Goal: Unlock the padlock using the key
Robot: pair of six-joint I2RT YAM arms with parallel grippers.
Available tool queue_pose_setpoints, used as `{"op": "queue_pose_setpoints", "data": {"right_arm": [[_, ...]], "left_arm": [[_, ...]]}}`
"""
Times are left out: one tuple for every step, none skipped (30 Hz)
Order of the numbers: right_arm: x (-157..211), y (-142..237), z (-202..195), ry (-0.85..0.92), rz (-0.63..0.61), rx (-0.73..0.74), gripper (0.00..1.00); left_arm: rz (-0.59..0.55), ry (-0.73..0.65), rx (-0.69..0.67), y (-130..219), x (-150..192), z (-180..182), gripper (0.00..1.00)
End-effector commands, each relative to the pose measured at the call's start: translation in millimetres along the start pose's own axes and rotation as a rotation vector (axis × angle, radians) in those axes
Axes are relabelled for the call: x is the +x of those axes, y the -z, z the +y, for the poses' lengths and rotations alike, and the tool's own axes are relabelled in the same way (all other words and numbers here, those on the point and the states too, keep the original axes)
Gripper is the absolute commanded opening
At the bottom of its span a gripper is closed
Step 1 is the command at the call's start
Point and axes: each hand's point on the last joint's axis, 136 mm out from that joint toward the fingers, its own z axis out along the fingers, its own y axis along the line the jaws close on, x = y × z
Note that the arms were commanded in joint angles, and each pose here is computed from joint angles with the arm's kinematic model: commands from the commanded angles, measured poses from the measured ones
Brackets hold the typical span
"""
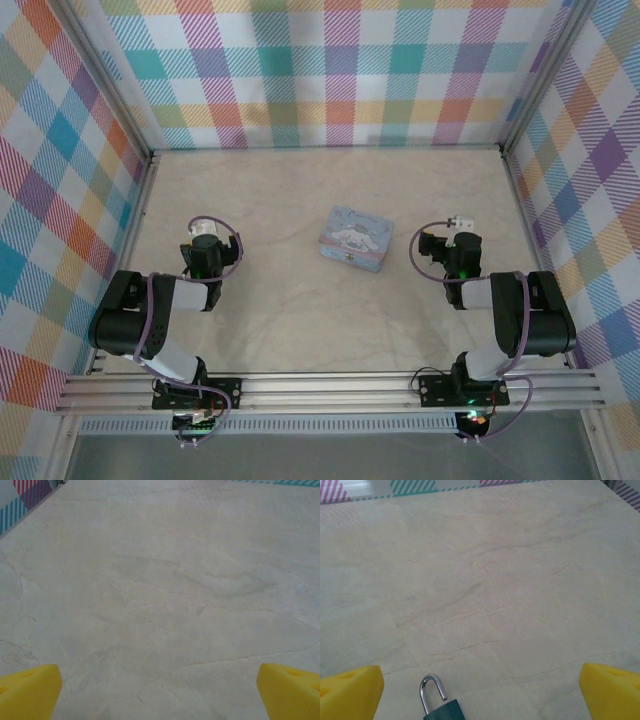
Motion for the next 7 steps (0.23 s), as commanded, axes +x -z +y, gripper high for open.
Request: {"op": "queue_pose_setpoints", "data": {"right_arm": [[-19.5, -2.6, 8.3, 0.016, -0.051, -0.034, 1.00], [-19.3, -3.0, 8.5, 0.015, -0.049, -0.037, 1.00], [-19.6, -3.0, 8.0, 0.014, -0.049, -0.037, 1.00], [-19.5, -2.8, 7.7, 0.015, -0.051, -0.036, 1.00], [-19.5, -2.4, 8.5, 0.017, -0.052, -0.037, 1.00], [-20.1, -2.3, 8.2, 0.017, -0.055, -0.036, 1.00], [-20.1, -1.3, 9.4, 0.021, -0.058, -0.040, 1.00]], "left_arm": [[-0.044, 0.002, 0.014, 0.0, -10.8, -0.5, 1.00], [-0.044, 0.002, 0.014, -0.2, -10.9, -0.4, 1.00], [-0.043, 0.002, 0.014, -0.1, -10.7, -0.4, 1.00], [-0.045, 0.001, 0.015, 0.0, -11.1, -1.0, 1.00], [-0.045, 0.001, 0.013, -0.1, -11.4, -0.3, 1.00], [-0.047, -0.003, 0.014, 0.4, -11.3, -1.3, 1.00], [-0.051, -0.014, 0.024, 1.6, -11.5, -4.7, 1.00]]}}
